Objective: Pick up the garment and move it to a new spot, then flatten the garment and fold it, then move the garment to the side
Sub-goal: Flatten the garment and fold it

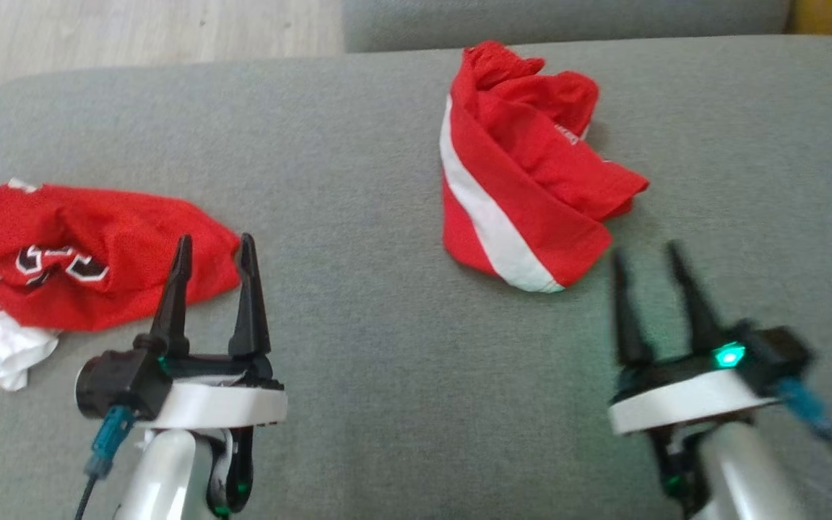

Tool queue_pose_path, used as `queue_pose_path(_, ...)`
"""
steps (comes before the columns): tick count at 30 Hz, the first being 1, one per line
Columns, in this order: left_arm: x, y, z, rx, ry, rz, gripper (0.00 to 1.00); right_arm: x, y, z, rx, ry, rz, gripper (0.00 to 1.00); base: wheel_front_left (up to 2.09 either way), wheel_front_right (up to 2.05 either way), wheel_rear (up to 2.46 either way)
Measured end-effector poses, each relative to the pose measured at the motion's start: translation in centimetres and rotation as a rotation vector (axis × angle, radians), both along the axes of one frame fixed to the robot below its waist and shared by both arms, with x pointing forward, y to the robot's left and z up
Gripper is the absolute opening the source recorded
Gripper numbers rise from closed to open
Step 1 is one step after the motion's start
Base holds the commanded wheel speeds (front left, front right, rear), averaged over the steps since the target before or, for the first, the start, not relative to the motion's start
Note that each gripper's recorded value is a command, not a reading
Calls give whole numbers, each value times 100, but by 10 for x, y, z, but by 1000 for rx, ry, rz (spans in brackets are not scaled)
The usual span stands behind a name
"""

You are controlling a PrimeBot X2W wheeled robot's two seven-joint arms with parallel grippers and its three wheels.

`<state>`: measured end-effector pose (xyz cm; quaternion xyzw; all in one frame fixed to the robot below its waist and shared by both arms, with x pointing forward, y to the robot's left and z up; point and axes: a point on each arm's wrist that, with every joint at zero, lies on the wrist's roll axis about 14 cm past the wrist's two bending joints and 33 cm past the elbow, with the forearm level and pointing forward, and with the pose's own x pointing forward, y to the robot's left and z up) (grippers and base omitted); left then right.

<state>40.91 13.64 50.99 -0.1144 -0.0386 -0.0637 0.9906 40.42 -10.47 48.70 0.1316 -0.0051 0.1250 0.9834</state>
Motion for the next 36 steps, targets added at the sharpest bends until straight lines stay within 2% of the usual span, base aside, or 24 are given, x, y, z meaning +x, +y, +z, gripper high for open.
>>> queue_pose_path(4, -1, 7, -12, 0, 35, 16, 100, -2, 36, -45, -107, 125, 134, 100, 0, 0, 0)
queue_pose_path(11, -7, 24, -28, -1, 84, 59, 100, 19, 72, -88, -273, 268, 287, 100, 0, 0, 0)
queue_pose_path(16, -11, 38, -31, 7, 98, 100, 100, 18, 84, -117, -319, 373, 346, 100, 0, 0, 0)
queue_pose_path(23, -12, 45, -31, -13, 104, 133, 100, 37, 96, -120, -350, 397, 380, 100, 0, 0, 0)
queue_pose_path(24, -12, 44, -31, -16, 104, 132, 100, 38, 96, -120, -352, 399, 381, 57, 0, 0, 0)
queue_pose_path(25, -11, 44, -31, -17, 104, 134, 100, 38, 95, -120, -349, 398, 378, 24, 0, 0, 0)
queue_pose_path(26, -11, 44, -30, -17, 102, 135, 100, 38, 94, -120, -347, 392, 374, 0, 0, 0, 0)
queue_pose_path(33, -5, 34, -26, -25, 87, 109, 100, 37, 75, -114, -354, 336, 323, 0, 0, 0, 0)
queue_pose_path(36, -2, 27, -22, -31, 73, 90, 100, 36, 55, -110, -360, 328, 267, 0, 0, 0, 0)
